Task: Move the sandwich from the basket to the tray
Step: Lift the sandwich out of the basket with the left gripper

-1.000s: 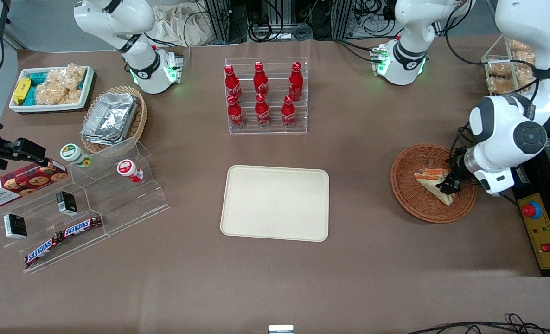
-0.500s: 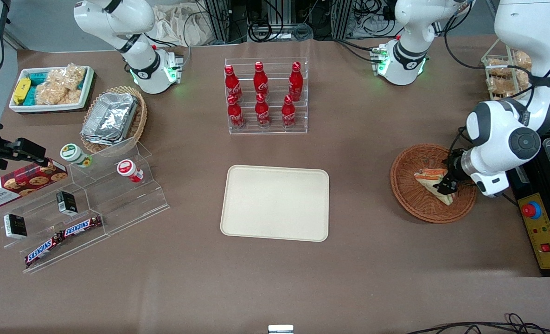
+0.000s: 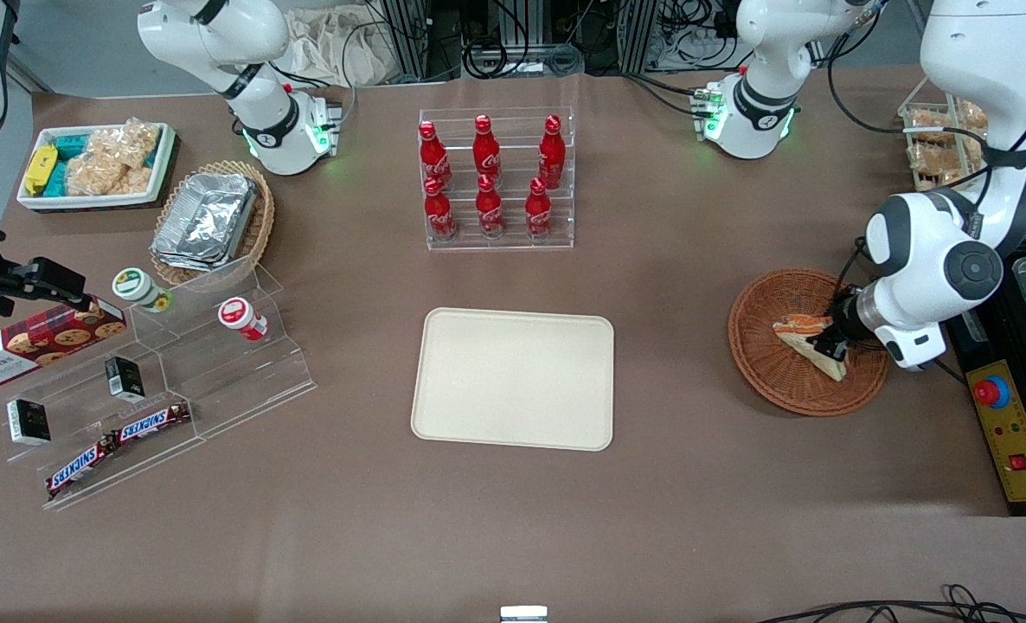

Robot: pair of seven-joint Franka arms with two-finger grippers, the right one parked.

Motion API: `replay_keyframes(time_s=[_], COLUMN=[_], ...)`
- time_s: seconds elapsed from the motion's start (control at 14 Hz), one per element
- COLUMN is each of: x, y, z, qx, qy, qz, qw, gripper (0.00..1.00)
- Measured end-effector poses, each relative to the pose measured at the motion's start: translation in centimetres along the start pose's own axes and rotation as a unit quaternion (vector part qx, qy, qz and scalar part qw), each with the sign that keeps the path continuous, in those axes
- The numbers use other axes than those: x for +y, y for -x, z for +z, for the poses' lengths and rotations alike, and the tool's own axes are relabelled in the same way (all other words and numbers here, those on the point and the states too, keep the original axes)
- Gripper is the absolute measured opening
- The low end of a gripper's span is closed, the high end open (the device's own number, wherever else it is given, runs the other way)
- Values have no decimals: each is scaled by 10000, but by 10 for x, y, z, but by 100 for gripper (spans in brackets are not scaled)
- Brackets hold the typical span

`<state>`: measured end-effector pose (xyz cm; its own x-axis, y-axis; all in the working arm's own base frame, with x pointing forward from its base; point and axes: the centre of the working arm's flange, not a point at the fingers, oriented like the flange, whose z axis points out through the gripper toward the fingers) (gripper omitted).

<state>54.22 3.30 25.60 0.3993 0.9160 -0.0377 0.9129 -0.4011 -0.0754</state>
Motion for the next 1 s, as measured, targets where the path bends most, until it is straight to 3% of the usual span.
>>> replay_keyframes(time_s=[0.29, 0.5, 0.64, 0.86, 1.0], x=[8, 12, 16, 32, 52], y=[-5, -7, -8, 10, 48], z=[-23, -74, -127, -211, -254], qx=[120, 295, 318, 187, 212], qy=[202, 385, 303, 155, 230], qz=[-47, 67, 350, 852, 1745], qw=[9997, 9988, 9984, 9961, 9842], gripper=[30, 18, 18, 18, 18])
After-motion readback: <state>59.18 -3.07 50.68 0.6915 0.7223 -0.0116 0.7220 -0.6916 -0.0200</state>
